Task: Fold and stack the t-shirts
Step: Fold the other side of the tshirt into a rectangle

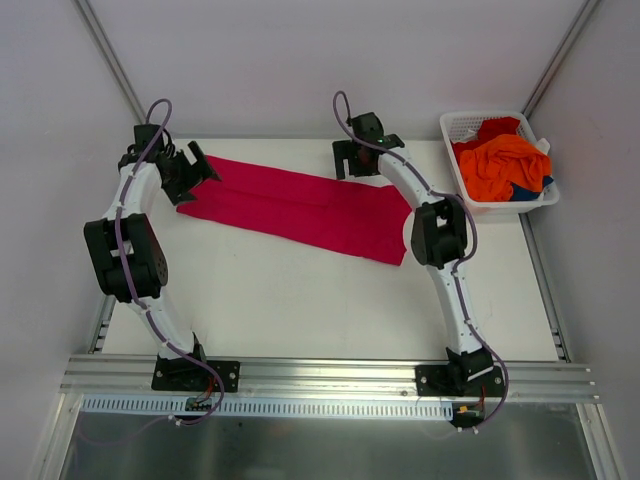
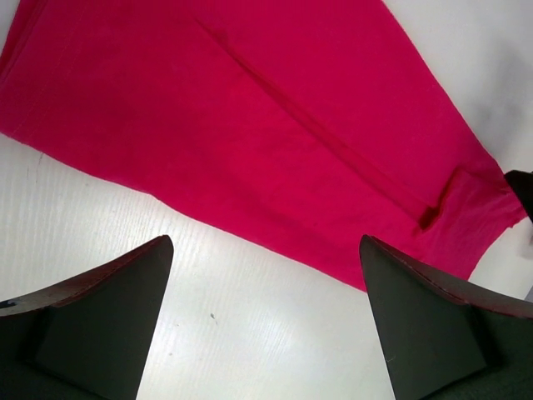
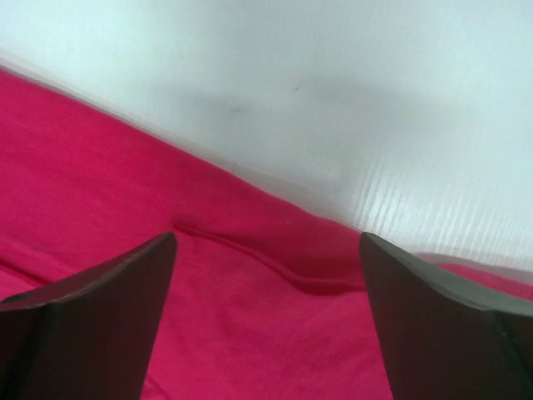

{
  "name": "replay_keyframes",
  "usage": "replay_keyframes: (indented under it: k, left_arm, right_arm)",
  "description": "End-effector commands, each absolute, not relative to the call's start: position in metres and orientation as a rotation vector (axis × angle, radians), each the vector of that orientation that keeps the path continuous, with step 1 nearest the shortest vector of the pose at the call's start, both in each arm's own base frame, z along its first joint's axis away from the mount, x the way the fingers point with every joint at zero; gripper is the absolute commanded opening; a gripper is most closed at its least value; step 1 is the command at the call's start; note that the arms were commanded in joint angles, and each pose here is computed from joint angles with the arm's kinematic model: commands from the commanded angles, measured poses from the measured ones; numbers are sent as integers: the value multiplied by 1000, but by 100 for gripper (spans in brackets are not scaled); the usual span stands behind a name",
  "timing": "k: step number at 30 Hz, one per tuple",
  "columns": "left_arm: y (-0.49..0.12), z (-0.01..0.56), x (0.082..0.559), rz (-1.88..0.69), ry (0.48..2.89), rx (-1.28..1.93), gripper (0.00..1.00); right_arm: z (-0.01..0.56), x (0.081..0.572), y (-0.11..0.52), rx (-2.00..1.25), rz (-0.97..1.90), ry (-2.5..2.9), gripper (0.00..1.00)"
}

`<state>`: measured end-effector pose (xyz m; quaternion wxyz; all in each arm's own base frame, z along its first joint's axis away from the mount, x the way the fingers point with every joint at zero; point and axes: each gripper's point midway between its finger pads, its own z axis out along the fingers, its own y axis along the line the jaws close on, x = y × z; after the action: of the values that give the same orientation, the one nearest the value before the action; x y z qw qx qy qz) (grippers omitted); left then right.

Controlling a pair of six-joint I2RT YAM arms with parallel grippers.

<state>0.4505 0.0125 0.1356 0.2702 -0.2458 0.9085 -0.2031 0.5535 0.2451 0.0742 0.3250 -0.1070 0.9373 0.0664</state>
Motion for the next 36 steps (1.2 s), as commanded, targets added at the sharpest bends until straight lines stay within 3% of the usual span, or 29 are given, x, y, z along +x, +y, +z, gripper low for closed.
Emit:
replay_keyframes:
  k: [1,3,5,6,8,10,14,23,36]
  left_arm:
    - [4,163,465,-574,2401,-491,96]
    - [-2,170,474,-560,2389,-377,98]
    - [-9,177,484,-521,2375,-259,99]
    - [-11,179,487,-507,2370,-222,99]
    - [-21,182,494,-474,2361,-106,99]
    - [-22,178,500,-415,2366,-72,99]
    - [-29,150,501,-436,2434,-201,99]
    - [-40,79,477,-553,2562,-810,93]
    - [-33,31,476,-472,2559,-1128,83]
  right_arm:
    - [209,558,239,-192,323,2226,99]
    - [252,537,231,-152,355,2179,99]
    - [231,507,228,-142,353,2260,100]
    - [251,489,225,-64,392,2244,99]
    - [212,456,220,12,372,2358,99]
    - [210,431,217,195,406,2377,100]
    - [146,388,222,431,424,2476,99]
    - [83,384,221,621,325,2526,99]
    - [23,396,220,672,383,2657,99]
